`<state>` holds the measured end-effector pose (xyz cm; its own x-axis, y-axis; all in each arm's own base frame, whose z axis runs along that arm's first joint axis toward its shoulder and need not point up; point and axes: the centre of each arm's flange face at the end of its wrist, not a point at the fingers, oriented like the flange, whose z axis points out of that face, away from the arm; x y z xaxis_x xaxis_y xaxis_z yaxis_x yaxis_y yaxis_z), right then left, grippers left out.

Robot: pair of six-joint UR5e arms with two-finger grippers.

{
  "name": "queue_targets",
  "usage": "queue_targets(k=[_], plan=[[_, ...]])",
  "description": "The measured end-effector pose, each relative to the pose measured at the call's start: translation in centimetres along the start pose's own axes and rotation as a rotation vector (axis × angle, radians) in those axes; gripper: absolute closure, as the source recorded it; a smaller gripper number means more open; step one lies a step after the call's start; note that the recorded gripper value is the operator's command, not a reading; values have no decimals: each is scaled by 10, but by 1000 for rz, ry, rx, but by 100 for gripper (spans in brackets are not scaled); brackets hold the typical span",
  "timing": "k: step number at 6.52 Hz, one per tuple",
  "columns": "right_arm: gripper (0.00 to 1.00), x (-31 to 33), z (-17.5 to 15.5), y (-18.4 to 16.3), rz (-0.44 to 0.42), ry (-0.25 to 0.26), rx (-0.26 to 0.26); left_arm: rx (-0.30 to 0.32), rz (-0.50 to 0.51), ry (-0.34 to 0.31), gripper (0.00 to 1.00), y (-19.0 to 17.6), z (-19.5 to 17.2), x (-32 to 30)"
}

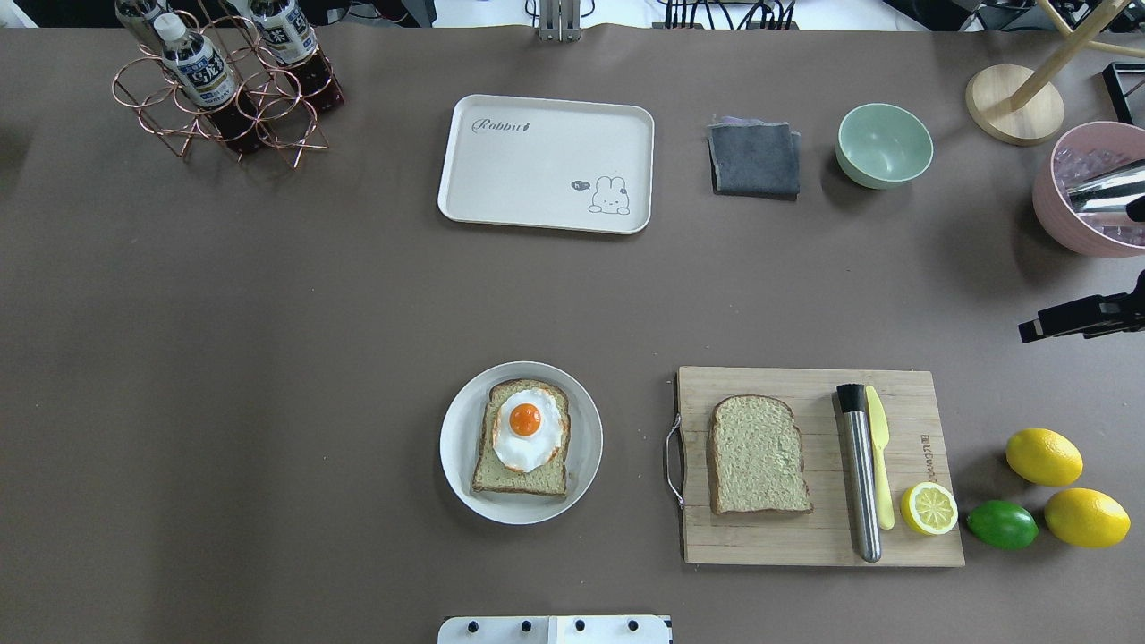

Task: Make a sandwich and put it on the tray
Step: 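Move the right gripper down to the bread slice on the cutting board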

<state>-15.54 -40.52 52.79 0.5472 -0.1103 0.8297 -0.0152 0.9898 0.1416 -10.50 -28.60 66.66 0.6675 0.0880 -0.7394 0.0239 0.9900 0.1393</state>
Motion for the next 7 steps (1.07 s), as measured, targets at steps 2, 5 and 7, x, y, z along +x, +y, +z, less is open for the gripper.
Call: queue_targets(k=[2,5,7], plan=[[3,-61,26,-5,42,-42,-12,4,4,1,2,-5,-1,0],[6,-142,71,16,50,-48,-15,9,11,0,2,-9,-3,2],[8,-198,100,40,87,-63,-8,12,13,-1,2,-11,-4,3]])
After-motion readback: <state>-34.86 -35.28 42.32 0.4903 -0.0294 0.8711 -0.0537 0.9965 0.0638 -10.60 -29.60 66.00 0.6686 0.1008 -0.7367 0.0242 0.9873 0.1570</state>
